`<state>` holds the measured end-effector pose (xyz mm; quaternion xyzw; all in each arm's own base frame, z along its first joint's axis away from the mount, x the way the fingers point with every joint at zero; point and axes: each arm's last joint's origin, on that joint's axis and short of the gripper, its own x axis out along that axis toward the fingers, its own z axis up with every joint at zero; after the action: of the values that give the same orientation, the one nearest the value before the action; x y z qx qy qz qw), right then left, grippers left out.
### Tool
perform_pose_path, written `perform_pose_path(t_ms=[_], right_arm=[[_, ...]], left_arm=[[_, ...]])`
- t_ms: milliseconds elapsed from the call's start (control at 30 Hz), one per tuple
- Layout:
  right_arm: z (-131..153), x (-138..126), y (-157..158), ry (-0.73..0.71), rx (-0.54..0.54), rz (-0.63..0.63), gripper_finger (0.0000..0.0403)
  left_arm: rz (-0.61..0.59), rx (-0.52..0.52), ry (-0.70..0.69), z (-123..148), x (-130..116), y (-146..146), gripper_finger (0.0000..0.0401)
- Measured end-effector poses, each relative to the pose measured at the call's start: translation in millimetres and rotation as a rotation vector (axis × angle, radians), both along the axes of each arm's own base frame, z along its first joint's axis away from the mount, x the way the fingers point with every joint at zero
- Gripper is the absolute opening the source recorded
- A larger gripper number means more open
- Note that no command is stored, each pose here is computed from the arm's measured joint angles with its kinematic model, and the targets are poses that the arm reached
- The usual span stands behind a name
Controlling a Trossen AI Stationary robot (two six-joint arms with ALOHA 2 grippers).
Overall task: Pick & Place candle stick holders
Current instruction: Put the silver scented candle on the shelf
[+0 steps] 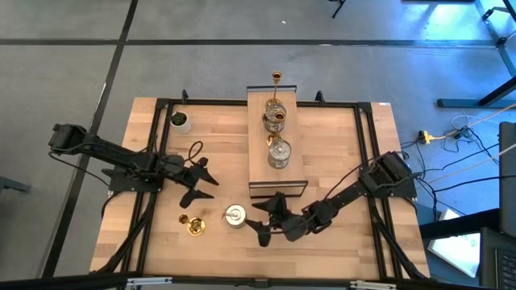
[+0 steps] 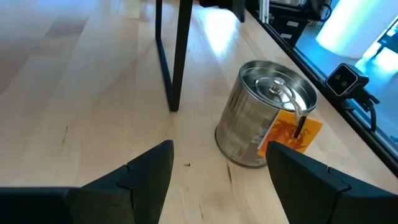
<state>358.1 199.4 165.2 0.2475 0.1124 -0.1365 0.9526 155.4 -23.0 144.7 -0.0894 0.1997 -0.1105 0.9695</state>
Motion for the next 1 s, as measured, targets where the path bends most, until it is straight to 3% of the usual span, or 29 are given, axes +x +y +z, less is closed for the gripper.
perform_pose_path(t_ms=[167,433,833,1000], right_arm=[[-7.6,-1.2,4.8,0.022,0.030,0.033,0.0328],[-21.5,1.7,10.1,0.049,0.098,0.137,0.0328],[-21.2,1.9,10.4,0.044,0.118,0.139,0.0328],[-21.2,1.9,10.4,0.044,0.120,0.138,0.0328]], left_arm=[[-0.011,-0.002,-0.006,0.6,0.1,-0.3,0.0253],[-0.125,-0.032,-0.020,2.0,-0.4,-3.6,0.0253],[-0.199,-0.018,-0.006,-2.0,0.8,-7.7,0.0253],[-0.187,0.033,-0.090,1.2,6.8,-13.6,0.0253]])
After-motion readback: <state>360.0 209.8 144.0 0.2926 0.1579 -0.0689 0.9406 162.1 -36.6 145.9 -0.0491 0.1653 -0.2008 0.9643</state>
